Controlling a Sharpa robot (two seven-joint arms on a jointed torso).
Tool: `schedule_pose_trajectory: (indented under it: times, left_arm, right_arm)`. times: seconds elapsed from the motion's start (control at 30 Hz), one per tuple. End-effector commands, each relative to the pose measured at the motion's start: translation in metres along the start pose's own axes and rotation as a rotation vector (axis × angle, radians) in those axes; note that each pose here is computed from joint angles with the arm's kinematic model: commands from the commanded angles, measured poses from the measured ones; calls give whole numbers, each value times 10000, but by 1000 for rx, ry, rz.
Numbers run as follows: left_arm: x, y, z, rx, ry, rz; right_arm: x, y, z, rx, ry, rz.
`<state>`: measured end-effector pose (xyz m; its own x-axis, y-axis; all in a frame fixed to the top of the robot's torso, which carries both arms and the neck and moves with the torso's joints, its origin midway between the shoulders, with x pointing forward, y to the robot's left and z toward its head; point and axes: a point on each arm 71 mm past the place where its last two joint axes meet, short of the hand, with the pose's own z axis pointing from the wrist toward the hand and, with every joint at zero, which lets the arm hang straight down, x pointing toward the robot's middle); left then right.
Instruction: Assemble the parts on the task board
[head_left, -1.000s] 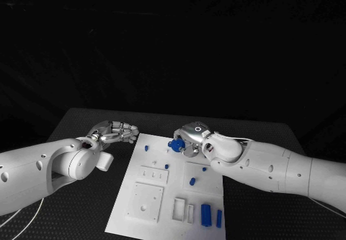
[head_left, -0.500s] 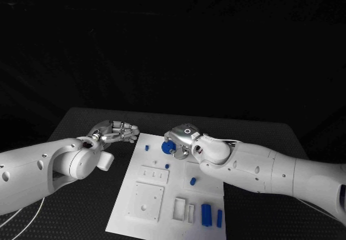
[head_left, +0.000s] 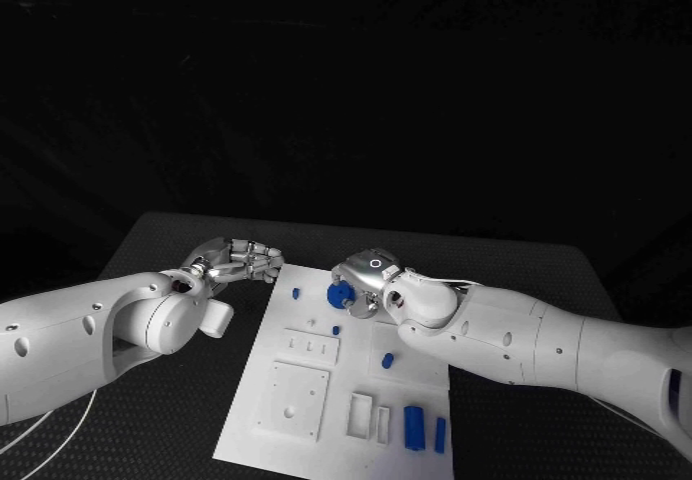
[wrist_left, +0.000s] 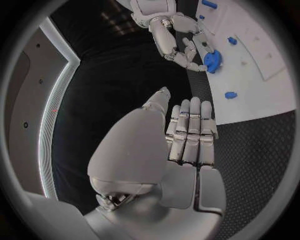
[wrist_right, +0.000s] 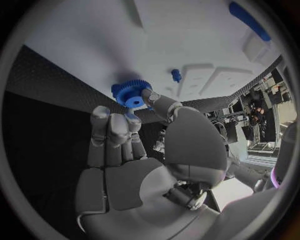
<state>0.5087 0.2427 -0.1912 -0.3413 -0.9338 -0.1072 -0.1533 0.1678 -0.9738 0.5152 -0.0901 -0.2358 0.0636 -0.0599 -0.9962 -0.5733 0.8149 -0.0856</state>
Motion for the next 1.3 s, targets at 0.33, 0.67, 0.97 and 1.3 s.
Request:
schedule_pose_trajectory:
  times: [0.33, 0.67, 0.97, 1.3]
  left_arm:
    - [25, -18, 9, 8, 9, 3]
    - [30, -19, 15, 8, 9, 3]
    - [36, -20, 15, 8, 11, 3]
    - [39, -20, 17, 7, 12, 3]
  right_arm:
    - [72, 53, 28, -21, 29, -1]
    - [126, 80, 37, -27, 39, -5]
    - [147, 101, 41, -31, 58, 2]
    - [160, 148, 40, -43, 72, 9]
